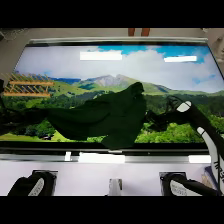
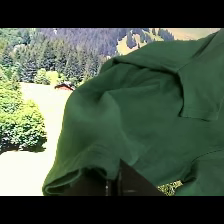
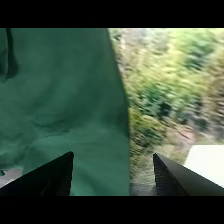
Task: Fold the shirts.
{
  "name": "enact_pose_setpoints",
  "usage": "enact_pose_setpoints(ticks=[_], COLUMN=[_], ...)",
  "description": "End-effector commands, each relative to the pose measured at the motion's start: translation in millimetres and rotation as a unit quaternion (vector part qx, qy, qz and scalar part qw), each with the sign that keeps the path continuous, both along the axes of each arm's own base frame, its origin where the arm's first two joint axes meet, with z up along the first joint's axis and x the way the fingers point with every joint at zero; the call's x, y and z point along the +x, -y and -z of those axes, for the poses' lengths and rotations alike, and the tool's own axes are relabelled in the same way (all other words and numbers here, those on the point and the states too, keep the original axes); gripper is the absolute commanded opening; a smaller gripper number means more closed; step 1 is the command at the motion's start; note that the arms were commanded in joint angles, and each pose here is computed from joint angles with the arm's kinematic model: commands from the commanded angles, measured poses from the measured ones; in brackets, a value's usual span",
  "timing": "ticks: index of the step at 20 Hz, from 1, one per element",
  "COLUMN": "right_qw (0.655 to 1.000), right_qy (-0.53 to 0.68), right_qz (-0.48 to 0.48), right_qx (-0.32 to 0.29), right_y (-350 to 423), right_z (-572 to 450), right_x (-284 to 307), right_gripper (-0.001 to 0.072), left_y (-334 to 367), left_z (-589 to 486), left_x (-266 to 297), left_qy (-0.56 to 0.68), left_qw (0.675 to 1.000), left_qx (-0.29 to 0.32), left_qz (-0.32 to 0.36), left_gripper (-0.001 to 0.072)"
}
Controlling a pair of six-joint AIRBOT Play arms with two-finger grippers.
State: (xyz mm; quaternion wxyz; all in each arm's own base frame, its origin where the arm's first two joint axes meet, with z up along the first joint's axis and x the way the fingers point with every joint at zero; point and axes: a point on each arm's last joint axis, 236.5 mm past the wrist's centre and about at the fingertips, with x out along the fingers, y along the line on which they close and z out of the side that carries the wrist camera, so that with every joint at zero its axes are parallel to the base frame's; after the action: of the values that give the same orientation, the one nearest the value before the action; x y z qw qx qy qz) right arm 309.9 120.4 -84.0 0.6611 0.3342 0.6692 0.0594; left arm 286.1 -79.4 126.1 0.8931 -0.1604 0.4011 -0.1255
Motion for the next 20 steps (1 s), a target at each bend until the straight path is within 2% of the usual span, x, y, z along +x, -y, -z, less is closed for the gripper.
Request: enact_pose_setpoints(ticks=[1, 5, 6, 7, 10, 13, 14, 16, 18, 20], right_qw=[0.999, 0.998, 0.997, 0.996, 0.997, 0.974, 0.952, 0.866, 0.740, 0.637], right_qy=[0.008, 0.004, 0.000, -0.006, 0.049, 0.212, 0.291, 0.475, 0.632, 0.721], right_qz=[0.032, 0.063, 0.066, 0.068, -0.010, -0.074, -0.087, -0.069, 0.000, 0.066], right_qx=[0.011, 0.027, 0.036, 0.050, 0.061, 0.002, -0.038, -0.141, -0.229, -0.263], right_y=[-24, -28, -31, -37, -45, -29, -17, 20, 64, 93], right_z=[21, 26, 24, 20, -15, -120, -176, -329, -492, -593], right_x=[10, 19, 19, 17, 24, 64, 78, 86, 33, -61], right_gripper=[0.0480, 0.0476, 0.0320, 0.0026, 0.0024, 0.0024, 0.0024, 0.0025, 0.0025, 0.0025], left_y=[0, 0, 0, 0, -3, -11, -13, -17, -27, -40], left_z=[0, -1, -1, -1, -15, -89, -133, -239, -338, -399], left_x=[0, 0, 0, 0, 9, 32, 36, 23, -14, -58], left_qy=[0.000, 0.001, 0.001, 0.001, 0.030, 0.146, 0.201, 0.325, 0.438, 0.504], left_qw=[1.000, 1.000, 1.000, 1.000, 1.000, 0.989, 0.979, 0.945, 0.896, 0.857], left_qx=[0.000, 0.000, 0.000, 0.000, -0.001, 0.007, 0.005, 0.001, 0.021, 0.062], left_qz=[0.000, 0.000, -0.001, -0.001, -0.009, -0.025, -0.034, -0.046, -0.062, -0.083], left_gripper=[0.0038, 0.0038, 0.0038, 0.0039, 0.0039, 0.0038, 0.0038, 0.0038, 0.0038, 0.0037])
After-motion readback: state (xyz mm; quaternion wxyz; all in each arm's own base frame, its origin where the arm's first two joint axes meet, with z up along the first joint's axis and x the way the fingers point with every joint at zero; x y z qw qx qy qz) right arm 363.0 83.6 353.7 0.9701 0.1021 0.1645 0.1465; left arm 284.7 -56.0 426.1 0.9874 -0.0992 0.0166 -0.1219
